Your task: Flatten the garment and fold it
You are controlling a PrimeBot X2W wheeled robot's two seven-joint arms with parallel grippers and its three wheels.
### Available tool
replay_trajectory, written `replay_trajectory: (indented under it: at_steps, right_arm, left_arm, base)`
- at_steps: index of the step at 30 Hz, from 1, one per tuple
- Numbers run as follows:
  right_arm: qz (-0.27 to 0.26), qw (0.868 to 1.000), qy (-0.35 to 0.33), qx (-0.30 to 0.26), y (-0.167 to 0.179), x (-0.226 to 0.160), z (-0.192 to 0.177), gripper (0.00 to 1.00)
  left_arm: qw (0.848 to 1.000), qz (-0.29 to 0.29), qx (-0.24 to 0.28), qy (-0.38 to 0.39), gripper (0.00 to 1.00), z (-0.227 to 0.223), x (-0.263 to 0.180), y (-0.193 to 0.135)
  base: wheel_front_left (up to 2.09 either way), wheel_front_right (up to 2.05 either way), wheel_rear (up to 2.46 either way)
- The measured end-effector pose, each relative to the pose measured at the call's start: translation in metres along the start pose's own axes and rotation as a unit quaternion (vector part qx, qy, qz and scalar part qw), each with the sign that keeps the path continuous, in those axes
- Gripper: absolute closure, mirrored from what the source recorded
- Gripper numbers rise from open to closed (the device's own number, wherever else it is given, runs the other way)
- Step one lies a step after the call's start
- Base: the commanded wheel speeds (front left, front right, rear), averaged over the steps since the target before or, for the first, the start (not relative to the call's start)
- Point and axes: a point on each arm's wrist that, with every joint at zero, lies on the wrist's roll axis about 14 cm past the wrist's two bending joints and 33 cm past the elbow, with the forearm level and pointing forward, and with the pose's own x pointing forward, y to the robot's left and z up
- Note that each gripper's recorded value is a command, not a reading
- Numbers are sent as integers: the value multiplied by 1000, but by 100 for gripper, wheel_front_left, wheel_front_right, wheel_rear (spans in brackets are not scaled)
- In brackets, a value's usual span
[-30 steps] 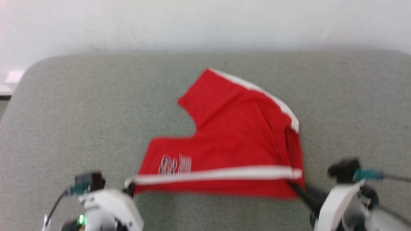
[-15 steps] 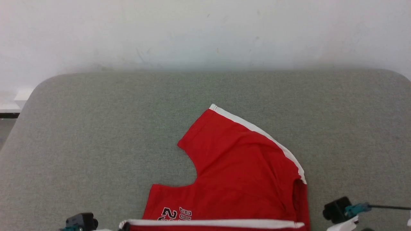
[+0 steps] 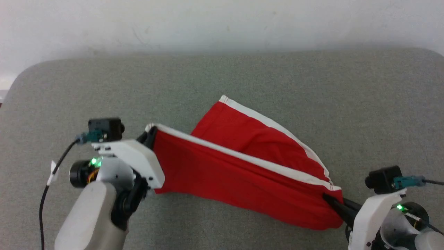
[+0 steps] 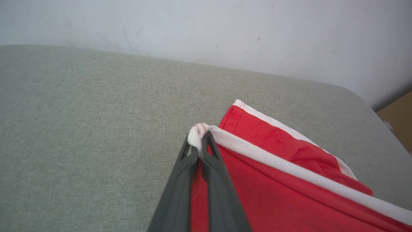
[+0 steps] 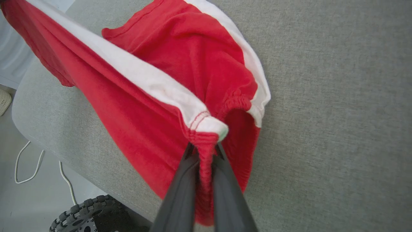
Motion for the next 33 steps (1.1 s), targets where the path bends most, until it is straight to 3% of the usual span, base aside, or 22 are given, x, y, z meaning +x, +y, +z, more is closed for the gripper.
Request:
replay_trajectory:
  at_steps: [13,20,28,29,30,31,32,33]
  right_arm:
    - [-21,1000,17,2,-19,30,14,100]
    - [-53,998,44,0,-40,27,0,100]
    - [-79,994,66,20,-54,17,-19,100]
    - [-80,994,68,22,-55,17,-21,87]
    - [-81,994,70,23,-55,17,-22,52]
    - [-81,994,71,24,-56,17,-23,0]
    - [-82,994,72,27,-57,17,-23,0]
    - [-83,994,71,28,-57,16,-23,0]
  left_arm:
    - [994,-51,86,34,100,15,127,-45]
    - [988,-89,101,72,100,-16,170,-81]
    - [980,-97,110,136,100,-67,193,-91]
    - [979,-96,109,142,100,-71,194,-91]
    - [979,-96,108,146,100,-75,196,-92]
    - [979,-96,105,144,86,-76,197,-93]
    - [980,-95,101,144,3,-76,198,-93]
    - [980,-94,100,143,0,-76,199,-93]
  base:
    - [0,0,0]
    - [0,0,0]
    - [0,0,0]
    - [0,0,0]
    - [0,0,0]
    - [0,0,0]
    - [0,0,0]
    - [0,0,0]
